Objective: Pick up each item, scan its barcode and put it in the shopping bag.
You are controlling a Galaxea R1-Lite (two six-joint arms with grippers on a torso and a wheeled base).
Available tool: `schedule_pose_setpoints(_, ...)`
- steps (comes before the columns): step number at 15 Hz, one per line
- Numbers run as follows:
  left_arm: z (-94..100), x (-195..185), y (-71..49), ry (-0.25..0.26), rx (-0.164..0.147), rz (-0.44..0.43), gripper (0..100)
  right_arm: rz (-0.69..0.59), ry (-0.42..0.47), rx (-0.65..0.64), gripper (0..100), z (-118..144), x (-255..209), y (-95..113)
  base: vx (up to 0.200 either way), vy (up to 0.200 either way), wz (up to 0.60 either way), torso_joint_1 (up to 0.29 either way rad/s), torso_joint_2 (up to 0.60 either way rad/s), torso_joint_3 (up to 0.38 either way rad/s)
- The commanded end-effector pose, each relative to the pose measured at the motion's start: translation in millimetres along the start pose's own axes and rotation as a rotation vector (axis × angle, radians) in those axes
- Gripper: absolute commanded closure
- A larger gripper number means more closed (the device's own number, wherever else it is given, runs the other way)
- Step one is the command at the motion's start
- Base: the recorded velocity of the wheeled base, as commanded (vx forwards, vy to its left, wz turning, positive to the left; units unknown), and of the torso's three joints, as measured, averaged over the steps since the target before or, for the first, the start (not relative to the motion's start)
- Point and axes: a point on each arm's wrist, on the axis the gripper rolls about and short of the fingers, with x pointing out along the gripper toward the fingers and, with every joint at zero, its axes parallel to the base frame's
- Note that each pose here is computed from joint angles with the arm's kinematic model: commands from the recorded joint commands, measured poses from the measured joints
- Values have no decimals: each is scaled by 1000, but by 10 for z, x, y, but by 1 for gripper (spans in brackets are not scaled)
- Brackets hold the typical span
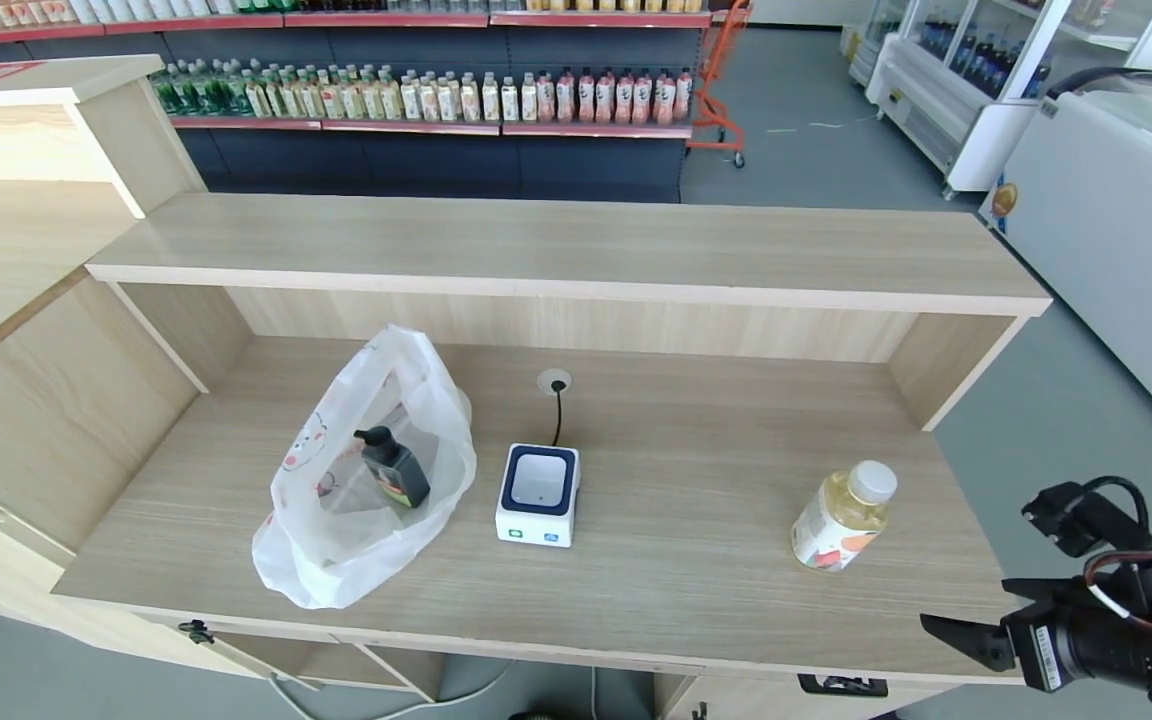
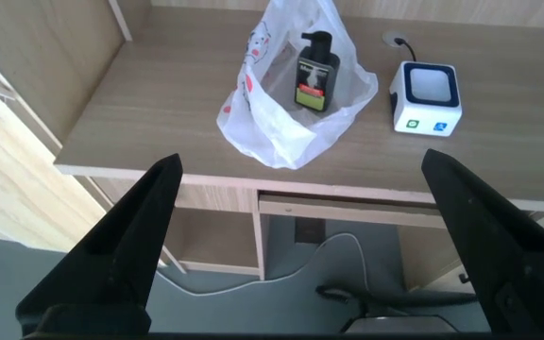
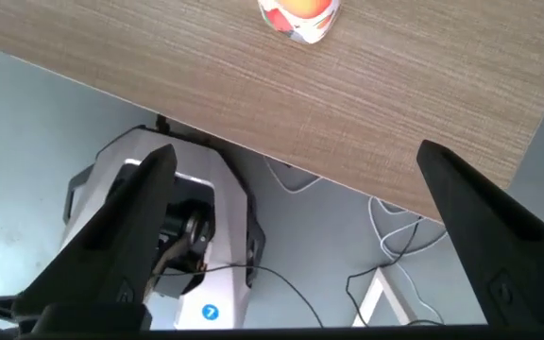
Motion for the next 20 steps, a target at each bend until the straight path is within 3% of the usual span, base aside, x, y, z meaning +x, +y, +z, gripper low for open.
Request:
schedule_pose_setpoints(1, 0, 0, 0, -1, -1, 0, 0, -14, 44, 5, 0, -107, 214, -42, 0, 0, 0, 0, 0, 0)
schedule_pose_setpoints(12, 0, 0, 0, -1, -1, 0, 0, -47, -100, -48, 0, -120, 838, -142, 0, 0, 0, 0, 0, 0)
schedule_pose_setpoints(20, 0, 0, 0, -1, -1, 0, 0, 5, -209, -5, 0, -80, 1096, 59, 0, 0, 0, 0, 0, 0)
